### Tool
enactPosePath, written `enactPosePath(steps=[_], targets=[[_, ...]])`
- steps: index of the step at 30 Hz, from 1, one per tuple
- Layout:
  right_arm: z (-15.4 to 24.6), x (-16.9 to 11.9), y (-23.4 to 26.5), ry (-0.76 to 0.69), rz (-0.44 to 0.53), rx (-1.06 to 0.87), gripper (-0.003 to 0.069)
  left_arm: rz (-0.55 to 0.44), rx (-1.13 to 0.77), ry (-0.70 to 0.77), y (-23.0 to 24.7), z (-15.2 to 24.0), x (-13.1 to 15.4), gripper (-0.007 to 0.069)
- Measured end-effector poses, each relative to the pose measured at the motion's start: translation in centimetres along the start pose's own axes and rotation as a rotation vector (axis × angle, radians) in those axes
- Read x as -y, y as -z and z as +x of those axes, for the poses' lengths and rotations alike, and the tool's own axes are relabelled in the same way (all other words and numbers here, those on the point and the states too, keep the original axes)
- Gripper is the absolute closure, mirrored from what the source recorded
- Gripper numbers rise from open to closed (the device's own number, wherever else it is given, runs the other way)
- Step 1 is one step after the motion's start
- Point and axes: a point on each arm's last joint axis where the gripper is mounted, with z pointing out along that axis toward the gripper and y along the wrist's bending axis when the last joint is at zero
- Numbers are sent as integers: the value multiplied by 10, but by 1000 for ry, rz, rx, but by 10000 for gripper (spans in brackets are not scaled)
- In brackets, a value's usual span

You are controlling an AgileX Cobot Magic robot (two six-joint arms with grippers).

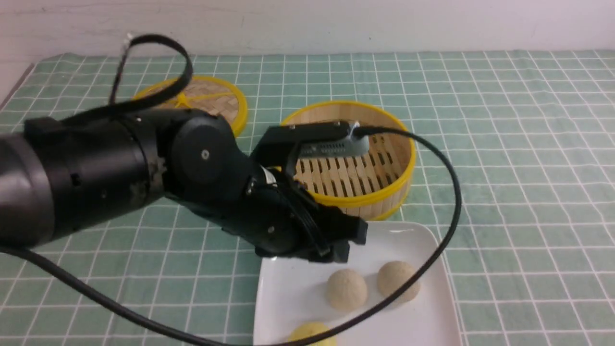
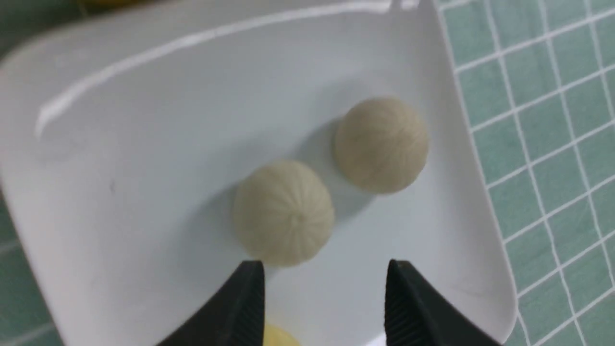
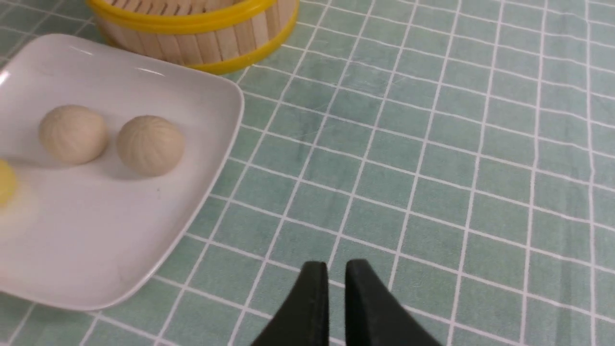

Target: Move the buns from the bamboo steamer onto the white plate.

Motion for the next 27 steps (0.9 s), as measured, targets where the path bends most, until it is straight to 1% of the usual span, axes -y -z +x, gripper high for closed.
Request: enactPosePath(steps=[2,3,4,5,7,8,10,12,14,17,20,24,27], targets=[[2,-2,10,-15,-25,23,662,-14,29,-46,11,-5,2,346],[3,-2,14,-16,-26,32,669,-20,32,-59,14,-6,2,371],[6,-2,19,-21,-35,51,672,-30,38,-80,18,-7,3,435],[7,-2,21,-22,-37,65,673,-39,34,-91,20,-6,2,463],[12,-2,27,-25,-42,98,673,-60,7,-113,24,-4,1,555],[13,-2,30,-25,-43,112,673,-73,-20,-123,25,-1,0,587],[16,-2,32,-26,-44,126,673,-99,-84,-134,26,4,-3,616],[18,-2,30,-26,-43,118,673,-116,-156,-134,26,11,-5,624],[19,-2,27,-26,-43,111,671,-121,-186,-121,24,13,-6,624],[26,-2,17,-28,-41,91,669,-132,-231,-40,12,17,-9,605],[29,-2,11,-31,-45,99,669,-142,-247,11,-4,18,-13,550],[29,-2,8,-32,-47,121,669,-127,-294,79,-23,22,-14,435],[28,-2,8,-32,-47,132,669,-99,-333,108,-33,25,-13,329]])
